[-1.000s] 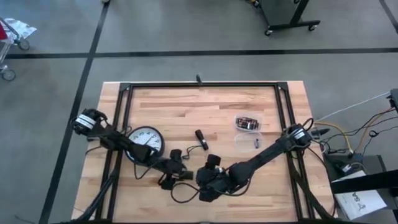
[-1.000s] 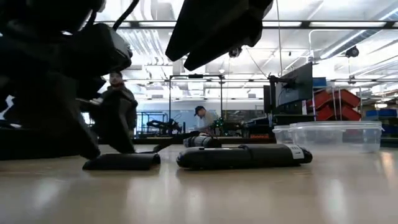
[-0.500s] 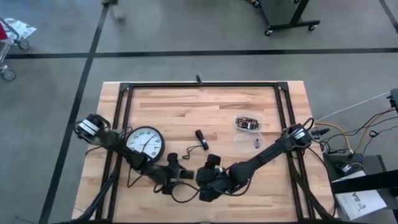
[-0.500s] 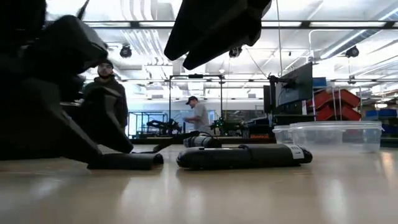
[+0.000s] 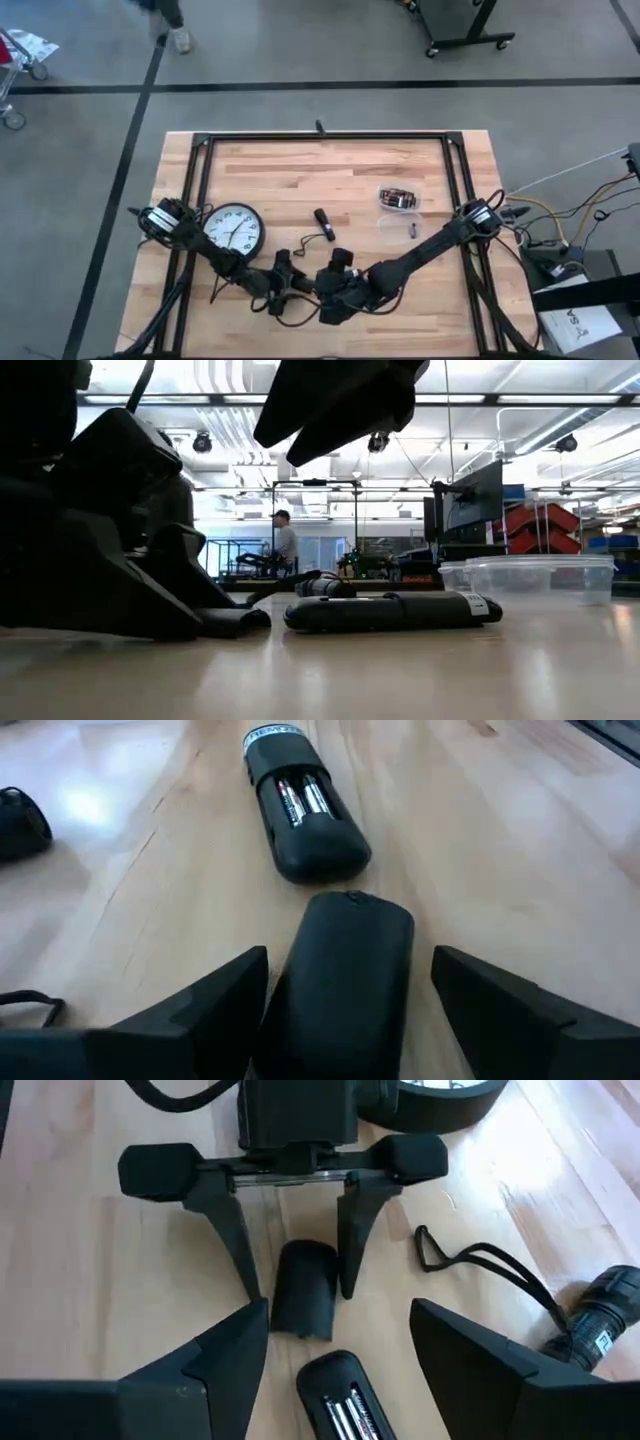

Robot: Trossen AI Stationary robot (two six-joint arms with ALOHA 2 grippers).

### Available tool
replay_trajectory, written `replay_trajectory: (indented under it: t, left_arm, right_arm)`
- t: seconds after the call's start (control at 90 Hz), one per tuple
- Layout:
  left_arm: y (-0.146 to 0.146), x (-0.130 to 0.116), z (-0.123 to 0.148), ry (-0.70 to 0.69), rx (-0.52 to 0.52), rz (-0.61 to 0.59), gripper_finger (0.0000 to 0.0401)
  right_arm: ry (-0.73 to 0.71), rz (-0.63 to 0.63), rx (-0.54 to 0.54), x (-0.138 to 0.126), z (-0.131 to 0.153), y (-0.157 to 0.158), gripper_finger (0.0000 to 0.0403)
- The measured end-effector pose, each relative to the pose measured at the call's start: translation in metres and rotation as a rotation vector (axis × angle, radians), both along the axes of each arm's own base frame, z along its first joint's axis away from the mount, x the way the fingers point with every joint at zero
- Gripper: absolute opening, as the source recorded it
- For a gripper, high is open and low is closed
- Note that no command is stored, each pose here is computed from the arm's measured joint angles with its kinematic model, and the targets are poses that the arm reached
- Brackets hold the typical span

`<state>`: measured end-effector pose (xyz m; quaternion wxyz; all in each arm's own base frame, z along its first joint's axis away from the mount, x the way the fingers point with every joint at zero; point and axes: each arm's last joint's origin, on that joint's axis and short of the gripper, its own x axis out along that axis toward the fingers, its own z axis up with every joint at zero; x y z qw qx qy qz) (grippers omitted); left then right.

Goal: Insert battery
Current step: Close the remote’s battery compartment cover

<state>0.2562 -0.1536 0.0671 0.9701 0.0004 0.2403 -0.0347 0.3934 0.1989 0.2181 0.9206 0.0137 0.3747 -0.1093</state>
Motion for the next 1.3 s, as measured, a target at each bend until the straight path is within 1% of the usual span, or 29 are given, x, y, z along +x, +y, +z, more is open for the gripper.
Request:
replay_trajectory:
  t: [0.144, 0.267, 0.356, 0.456, 0.633, 0.678, 0.844, 0.933, 1.044, 1.167, 1.3]
  left_arm:
    - [0.000, 0.000, 0.000, 0.003, 0.001, -0.004, 0.0270]
    - [0.001, 0.000, -0.001, 0.013, 0.000, -0.032, 0.0269]
    - [0.001, 0.001, -0.001, 0.020, -0.005, -0.047, 0.0259]
    - [0.001, 0.001, -0.001, 0.023, -0.009, -0.056, 0.0230]
    - [0.004, 0.002, -0.002, 0.029, -0.017, -0.047, 0.0152]
    - [0.005, 0.003, -0.002, 0.031, -0.020, -0.039, 0.0139]
    - [0.007, 0.004, -0.002, 0.030, -0.040, -0.020, 0.0138]
    - [0.007, 0.005, -0.001, 0.021, -0.050, -0.014, 0.0138]
    - [0.005, 0.007, 0.007, 0.000, -0.071, -0.013, 0.0149]
    - [0.005, 0.004, 0.017, 0.004, -0.077, -0.020, 0.0145]
    - [0.006, 0.001, 0.032, 0.007, -0.103, 0.001, 0.0135]
  right_arm:
    - [-0.007, 0.000, 0.003, 0.000, 0.000, 0.000, 0.0217]
    - [-0.006, 0.005, -0.001, 0.001, 0.000, 0.000, 0.0216]
    - [-0.006, 0.005, -0.001, 0.001, 0.000, 0.000, 0.0220]
    - [-0.006, 0.005, -0.001, 0.001, 0.000, 0.000, 0.0225]
    - [-0.007, 0.005, 0.000, 0.001, 0.001, 0.000, 0.0233]
    - [-0.007, 0.005, 0.000, 0.001, 0.001, 0.000, 0.0234]
    - [-0.003, 0.017, 0.001, 0.000, 0.002, 0.002, 0.0233]
    - [0.029, 0.033, -0.022, -0.006, 0.008, 0.002, 0.0224]
    - [0.119, 0.004, -0.034, -0.023, 0.017, -0.003, 0.0209]
    - [0.213, -0.020, 0.011, -0.042, 0.031, -0.008, 0.0195]
    - [0.241, -0.042, 0.056, -0.061, 0.050, -0.010, 0.0186]
